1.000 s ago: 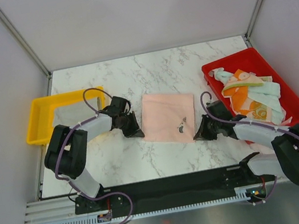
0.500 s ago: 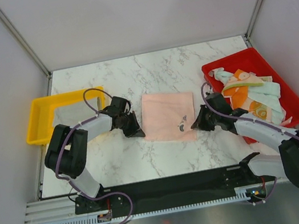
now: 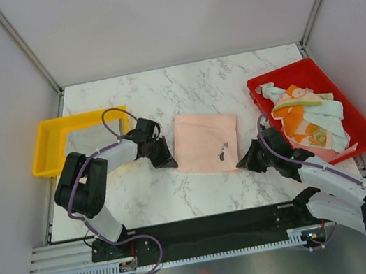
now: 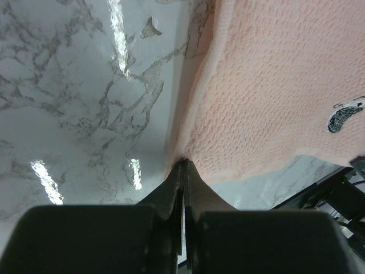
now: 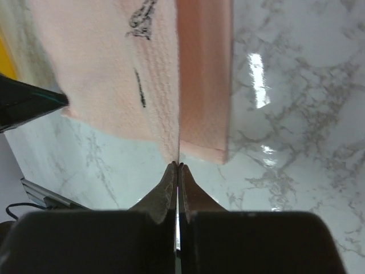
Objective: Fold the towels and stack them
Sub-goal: Fold the towel
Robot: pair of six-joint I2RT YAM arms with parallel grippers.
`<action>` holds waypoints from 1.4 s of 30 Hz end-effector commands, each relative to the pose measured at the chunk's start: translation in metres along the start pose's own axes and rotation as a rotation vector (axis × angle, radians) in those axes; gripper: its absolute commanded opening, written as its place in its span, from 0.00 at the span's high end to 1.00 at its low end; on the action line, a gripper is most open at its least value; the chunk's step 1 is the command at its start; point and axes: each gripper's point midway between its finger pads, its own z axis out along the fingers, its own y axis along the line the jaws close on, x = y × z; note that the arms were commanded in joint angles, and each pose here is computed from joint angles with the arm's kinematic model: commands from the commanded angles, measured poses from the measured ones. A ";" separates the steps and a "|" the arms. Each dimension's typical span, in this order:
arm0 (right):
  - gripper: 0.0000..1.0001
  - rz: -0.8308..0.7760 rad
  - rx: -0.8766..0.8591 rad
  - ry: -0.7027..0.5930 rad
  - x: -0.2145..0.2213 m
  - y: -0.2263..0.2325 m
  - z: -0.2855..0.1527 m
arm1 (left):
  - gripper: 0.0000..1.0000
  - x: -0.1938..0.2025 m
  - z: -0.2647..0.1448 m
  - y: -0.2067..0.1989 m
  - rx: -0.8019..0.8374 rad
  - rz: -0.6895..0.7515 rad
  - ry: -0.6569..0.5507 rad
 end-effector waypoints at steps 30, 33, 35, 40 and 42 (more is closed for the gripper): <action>1.00 -0.035 0.323 -0.028 0.018 -0.093 0.017 | 0.98 0.006 -0.003 0.033 -0.190 -0.017 -0.058; 1.00 -0.056 0.324 -0.035 0.015 -0.092 0.014 | 0.98 0.008 -0.009 0.039 -0.217 -0.022 -0.077; 1.00 -0.067 0.316 -0.028 0.017 -0.091 0.013 | 0.98 0.010 -0.009 0.043 -0.228 -0.027 -0.077; 1.00 -0.068 0.245 0.001 0.025 -0.082 0.015 | 0.98 0.016 -0.007 0.041 -0.218 -0.032 -0.058; 1.00 -0.064 0.217 -0.005 0.023 -0.076 0.015 | 0.97 0.012 -0.009 0.032 -0.190 -0.019 -0.062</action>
